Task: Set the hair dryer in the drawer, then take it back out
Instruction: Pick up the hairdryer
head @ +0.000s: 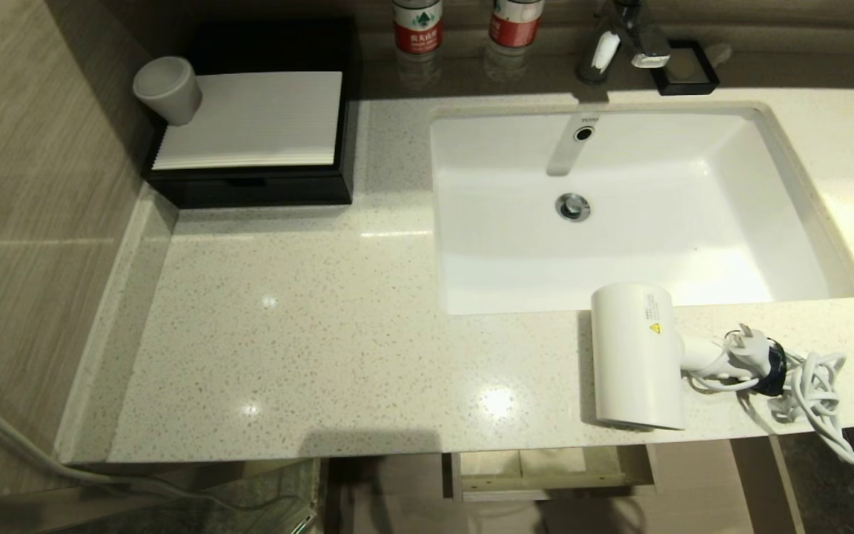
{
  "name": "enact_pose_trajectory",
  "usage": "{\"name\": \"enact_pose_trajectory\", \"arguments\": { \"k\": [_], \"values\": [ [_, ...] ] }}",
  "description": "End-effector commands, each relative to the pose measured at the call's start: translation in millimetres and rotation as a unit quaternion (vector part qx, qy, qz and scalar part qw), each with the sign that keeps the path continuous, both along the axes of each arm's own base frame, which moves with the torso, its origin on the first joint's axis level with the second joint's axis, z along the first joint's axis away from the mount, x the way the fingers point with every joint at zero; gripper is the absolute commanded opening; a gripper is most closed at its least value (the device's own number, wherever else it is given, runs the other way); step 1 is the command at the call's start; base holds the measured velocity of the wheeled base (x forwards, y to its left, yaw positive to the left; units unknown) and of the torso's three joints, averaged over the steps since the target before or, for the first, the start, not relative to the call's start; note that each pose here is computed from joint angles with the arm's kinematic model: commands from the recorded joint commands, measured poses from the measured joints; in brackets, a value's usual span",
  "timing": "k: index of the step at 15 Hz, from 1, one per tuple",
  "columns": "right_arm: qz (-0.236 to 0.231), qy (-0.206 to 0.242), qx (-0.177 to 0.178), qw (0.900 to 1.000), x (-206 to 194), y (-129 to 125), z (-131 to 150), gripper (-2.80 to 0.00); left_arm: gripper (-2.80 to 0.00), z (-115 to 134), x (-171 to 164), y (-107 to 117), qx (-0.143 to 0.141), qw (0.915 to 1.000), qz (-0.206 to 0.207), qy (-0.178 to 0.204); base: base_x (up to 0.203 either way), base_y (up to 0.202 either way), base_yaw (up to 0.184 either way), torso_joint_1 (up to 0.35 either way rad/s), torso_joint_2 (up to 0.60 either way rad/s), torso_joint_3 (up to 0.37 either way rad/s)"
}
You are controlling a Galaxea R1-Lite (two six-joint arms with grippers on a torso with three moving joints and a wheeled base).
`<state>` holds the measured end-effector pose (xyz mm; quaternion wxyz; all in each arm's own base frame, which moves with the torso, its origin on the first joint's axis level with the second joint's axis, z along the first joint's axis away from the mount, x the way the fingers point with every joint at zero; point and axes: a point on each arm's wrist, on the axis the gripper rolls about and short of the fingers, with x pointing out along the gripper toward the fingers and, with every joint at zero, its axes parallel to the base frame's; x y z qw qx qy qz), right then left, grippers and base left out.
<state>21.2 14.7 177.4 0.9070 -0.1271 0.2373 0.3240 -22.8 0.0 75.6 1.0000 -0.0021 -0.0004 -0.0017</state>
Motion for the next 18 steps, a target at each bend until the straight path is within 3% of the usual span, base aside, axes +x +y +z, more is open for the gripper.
{"name": "enact_pose_trajectory", "arguments": {
  "k": [1,2,5,7,11,15,18],
  "values": [
    [-0.011,0.013,-0.018,1.0,11.7,4.6,-5.0,-2.8,-2.8,-0.4,0.1,0.0,0.0,1.0,0.0,0.0,0.0,0.0,0.0,0.0,0.0,0.0],
    [-0.023,0.008,-0.018,1.0,17.0,6.2,-6.4,0.0,-2.8,-0.4,0.1,0.0,0.0,1.0,0.0,0.0,0.0,0.0,0.0,0.0,0.0,0.0],
    [-0.077,-0.02,-0.065,0.995,32.4,8.1,-11.2,0.0,-2.8,0.0,0.0,0.0,0.0,1.0,0.0,0.0,0.0,0.0,0.0,0.0,0.0,0.0],
    [-0.087,-0.061,-0.056,0.993,44.9,12.8,-5.0,0.0,-2.8,-0.4,0.1,0.0,0.0,1.0,0.0,0.0,0.0,0.0,0.0,0.0,0.0,0.0],
    [-0.103,-0.091,-0.052,0.989,48.7,11.3,2.3,0.0,-2.8,0.0,0.0,0.0,0.0,1.0,0.0,0.0,0.0,0.0,0.0,0.0,0.0,0.0],
    [-0.087,-0.143,-0.079,0.983,48.2,7.2,10.8,0.0,-2.8,0.0,0.0,0.0,0.0,1.0,0.0,0.0,0.0,0.0,0.0,0.0,0.0,0.0],
    [-0.065,-0.173,-0.07,0.98,53.4,5.6,17.3,0.0,-2.8,0.0,0.0,0.0,0.0,1.0,0.0,0.0,0.0,0.0,0.0,0.0,0.0,0.0]
  ]
}}
